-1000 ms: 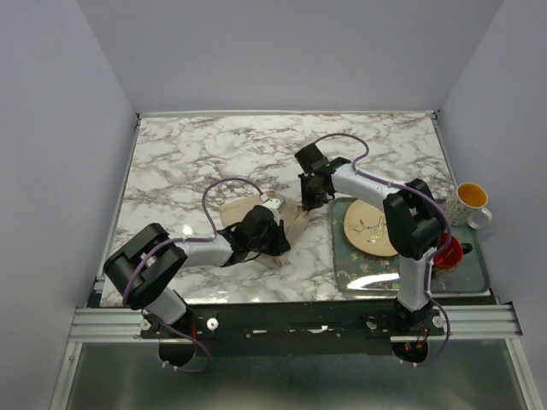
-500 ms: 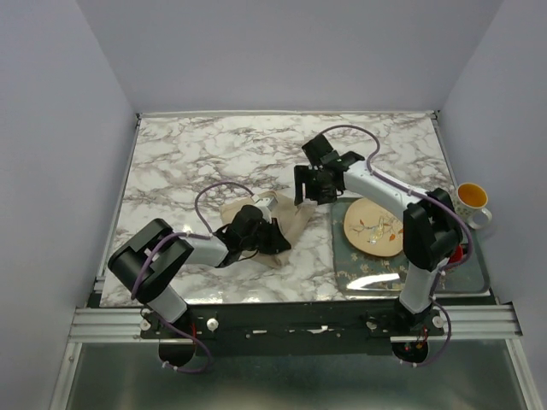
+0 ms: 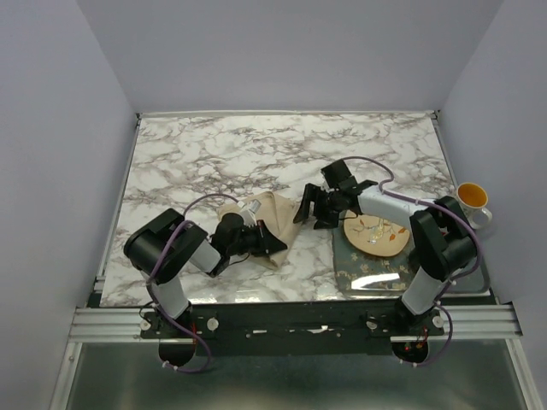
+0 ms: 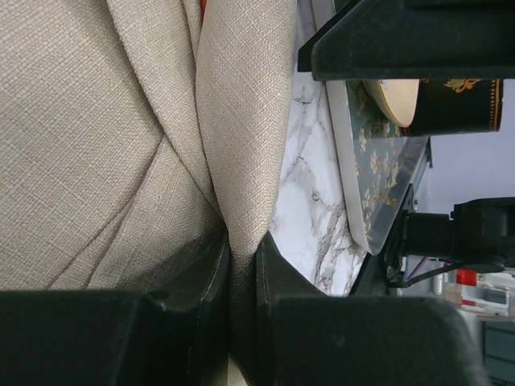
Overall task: Fold the napkin, place the utensils inside, and roll it up
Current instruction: Roll the napkin with the utensil
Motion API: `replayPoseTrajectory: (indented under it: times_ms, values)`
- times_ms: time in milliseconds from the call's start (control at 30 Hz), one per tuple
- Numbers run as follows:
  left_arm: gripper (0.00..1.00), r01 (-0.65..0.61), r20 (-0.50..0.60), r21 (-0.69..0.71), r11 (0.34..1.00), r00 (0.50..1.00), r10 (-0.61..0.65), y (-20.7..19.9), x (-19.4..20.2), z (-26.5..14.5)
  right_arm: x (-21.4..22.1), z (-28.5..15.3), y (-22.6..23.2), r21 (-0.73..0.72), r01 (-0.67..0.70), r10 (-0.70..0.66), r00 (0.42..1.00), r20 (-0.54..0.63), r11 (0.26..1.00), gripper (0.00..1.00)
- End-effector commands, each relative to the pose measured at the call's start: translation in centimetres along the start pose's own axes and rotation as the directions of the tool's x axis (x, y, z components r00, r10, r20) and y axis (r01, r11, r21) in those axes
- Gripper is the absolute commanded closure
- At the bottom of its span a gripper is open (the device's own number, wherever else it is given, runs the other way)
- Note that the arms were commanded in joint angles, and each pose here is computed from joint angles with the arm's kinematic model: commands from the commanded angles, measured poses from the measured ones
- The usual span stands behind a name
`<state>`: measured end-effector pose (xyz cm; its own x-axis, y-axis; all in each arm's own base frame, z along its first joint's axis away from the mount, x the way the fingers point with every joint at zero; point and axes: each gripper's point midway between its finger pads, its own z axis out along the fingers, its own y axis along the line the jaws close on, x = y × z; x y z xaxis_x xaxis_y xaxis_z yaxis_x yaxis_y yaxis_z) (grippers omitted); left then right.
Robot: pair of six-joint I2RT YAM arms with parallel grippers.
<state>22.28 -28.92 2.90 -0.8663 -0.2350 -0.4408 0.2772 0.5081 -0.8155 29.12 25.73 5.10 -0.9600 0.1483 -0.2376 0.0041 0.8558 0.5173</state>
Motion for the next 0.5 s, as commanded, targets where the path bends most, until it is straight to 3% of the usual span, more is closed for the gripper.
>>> replayPoseTrajectory:
  times_ms: [0,200,467]
  values:
    - [1.0,0.097,-0.042,-0.023,0.995,0.994,-0.098,2.1,1.9,-0.8,-0.1,1.4,2.3,-0.161,-0.049,0.05,0.999,0.002,0.986,0.18]
    - [1.0,0.111,-0.039,-0.01,0.994,0.993,-0.111,2.1,1.7,-0.7,0.3,2.6,1.9,-0.179,-0.132,0.132,0.991,-0.009,0.975,0.32]
    - [1.0,0.175,-0.031,0.053,0.983,0.984,-0.174,1.1,1.3,-0.6,1.3,3.1,1.1,-0.214,-0.21,0.217,0.976,0.009,0.954,0.39]
